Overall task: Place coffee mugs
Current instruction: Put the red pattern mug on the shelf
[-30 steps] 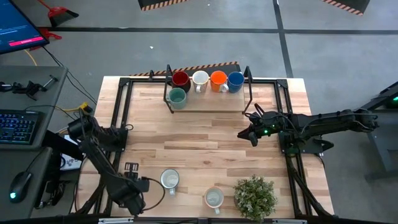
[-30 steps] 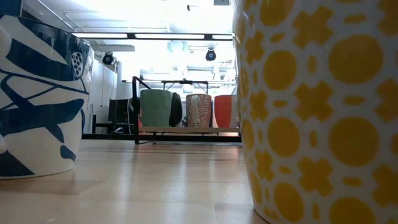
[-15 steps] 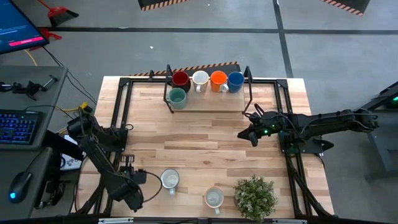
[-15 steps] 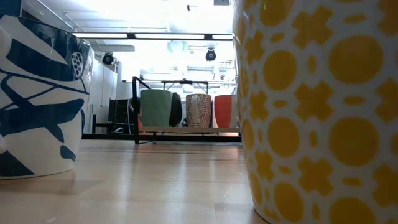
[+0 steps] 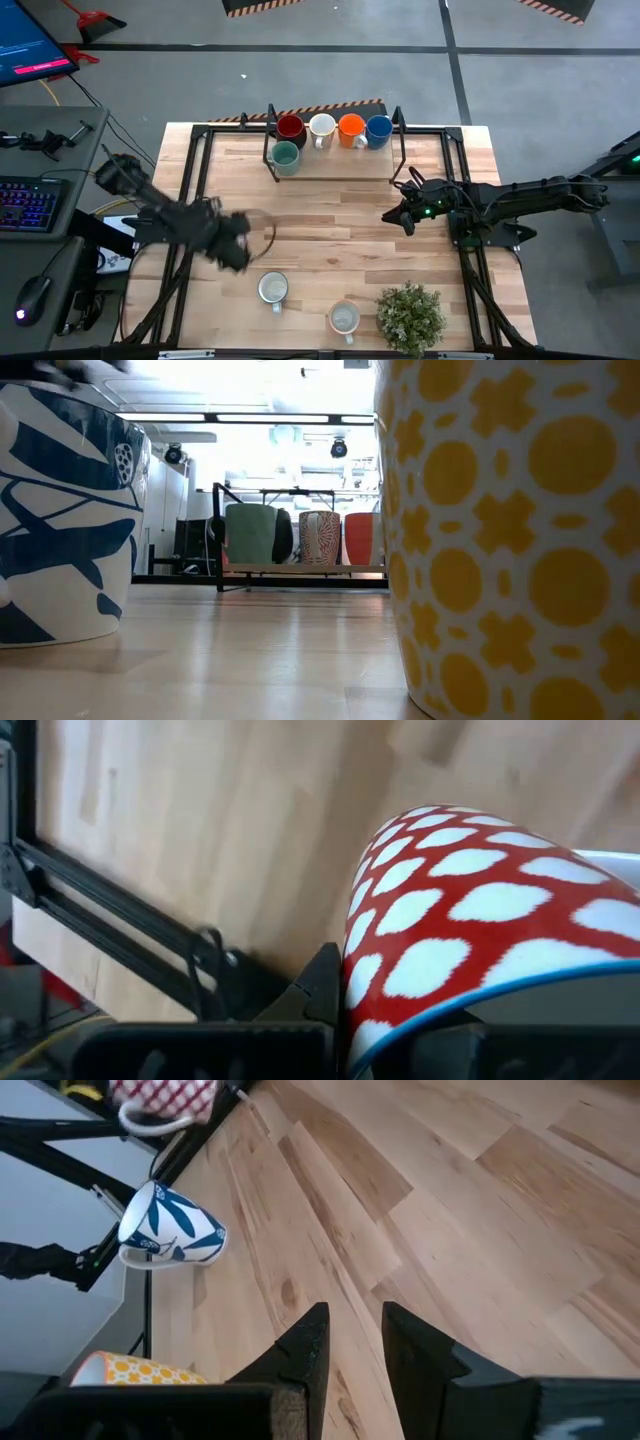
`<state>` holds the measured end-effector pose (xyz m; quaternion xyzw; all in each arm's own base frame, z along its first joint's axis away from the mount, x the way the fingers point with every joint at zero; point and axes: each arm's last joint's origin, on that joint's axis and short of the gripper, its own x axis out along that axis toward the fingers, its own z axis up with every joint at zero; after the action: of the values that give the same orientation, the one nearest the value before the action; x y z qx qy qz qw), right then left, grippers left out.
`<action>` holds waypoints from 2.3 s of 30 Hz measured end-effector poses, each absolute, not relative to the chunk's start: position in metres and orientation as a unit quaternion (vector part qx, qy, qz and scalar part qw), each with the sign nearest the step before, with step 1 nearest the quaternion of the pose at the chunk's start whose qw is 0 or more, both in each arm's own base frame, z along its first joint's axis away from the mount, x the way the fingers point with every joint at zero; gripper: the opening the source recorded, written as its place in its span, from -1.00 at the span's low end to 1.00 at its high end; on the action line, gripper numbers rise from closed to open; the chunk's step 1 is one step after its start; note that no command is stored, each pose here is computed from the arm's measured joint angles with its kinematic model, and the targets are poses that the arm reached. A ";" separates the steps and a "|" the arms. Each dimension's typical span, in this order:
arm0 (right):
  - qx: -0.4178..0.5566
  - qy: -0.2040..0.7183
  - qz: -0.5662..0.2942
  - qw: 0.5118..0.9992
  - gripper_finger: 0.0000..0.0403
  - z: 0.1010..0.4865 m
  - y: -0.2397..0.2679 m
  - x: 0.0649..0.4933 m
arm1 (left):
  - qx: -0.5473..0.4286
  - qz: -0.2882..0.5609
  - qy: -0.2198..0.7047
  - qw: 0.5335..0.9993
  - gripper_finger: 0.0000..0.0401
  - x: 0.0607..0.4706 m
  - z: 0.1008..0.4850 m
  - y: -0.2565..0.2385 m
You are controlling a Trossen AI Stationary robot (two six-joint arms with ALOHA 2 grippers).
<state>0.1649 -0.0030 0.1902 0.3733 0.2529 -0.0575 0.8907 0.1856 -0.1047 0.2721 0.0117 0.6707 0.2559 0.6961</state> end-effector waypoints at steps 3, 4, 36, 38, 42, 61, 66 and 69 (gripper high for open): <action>0.373 0.245 -0.060 0.893 -0.61 0.191 -0.003 0.166 | -0.013 0.253 0.658 0.709 -0.95 0.200 0.278 -0.073; 0.373 0.238 -0.060 0.895 -0.61 0.192 -0.003 0.166 | -0.022 0.247 0.651 0.718 -0.95 0.208 0.278 -0.063; -0.024 0.281 -0.060 0.958 -0.61 0.303 -0.012 0.282 | -0.122 0.235 0.536 0.801 -0.95 0.350 0.335 0.062; -0.038 0.289 -0.053 0.955 -0.61 0.301 -0.010 0.292 | -0.130 0.240 0.539 0.797 -0.95 0.348 0.334 0.064; -0.046 0.298 -0.045 0.953 -0.61 0.299 -0.007 0.307 | -0.133 0.239 0.541 0.795 -0.95 0.347 0.335 0.066; -0.030 0.254 -0.003 0.967 -0.39 0.318 0.004 0.322 | -0.150 0.233 0.513 0.813 -0.95 0.353 0.337 0.069; -0.021 0.254 -0.018 0.967 -0.39 0.317 0.003 0.322 | -0.162 0.232 0.505 0.816 -0.95 0.354 0.338 0.070; -0.009 0.254 -0.023 0.967 -0.39 0.317 0.003 0.322 | -0.172 0.231 0.503 0.815 -0.95 0.354 0.338 0.068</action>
<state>0.3222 0.0026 0.3173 -0.0094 0.2545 -0.0228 0.9668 0.3543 0.0684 0.3376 -0.1717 0.5035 0.2313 0.8146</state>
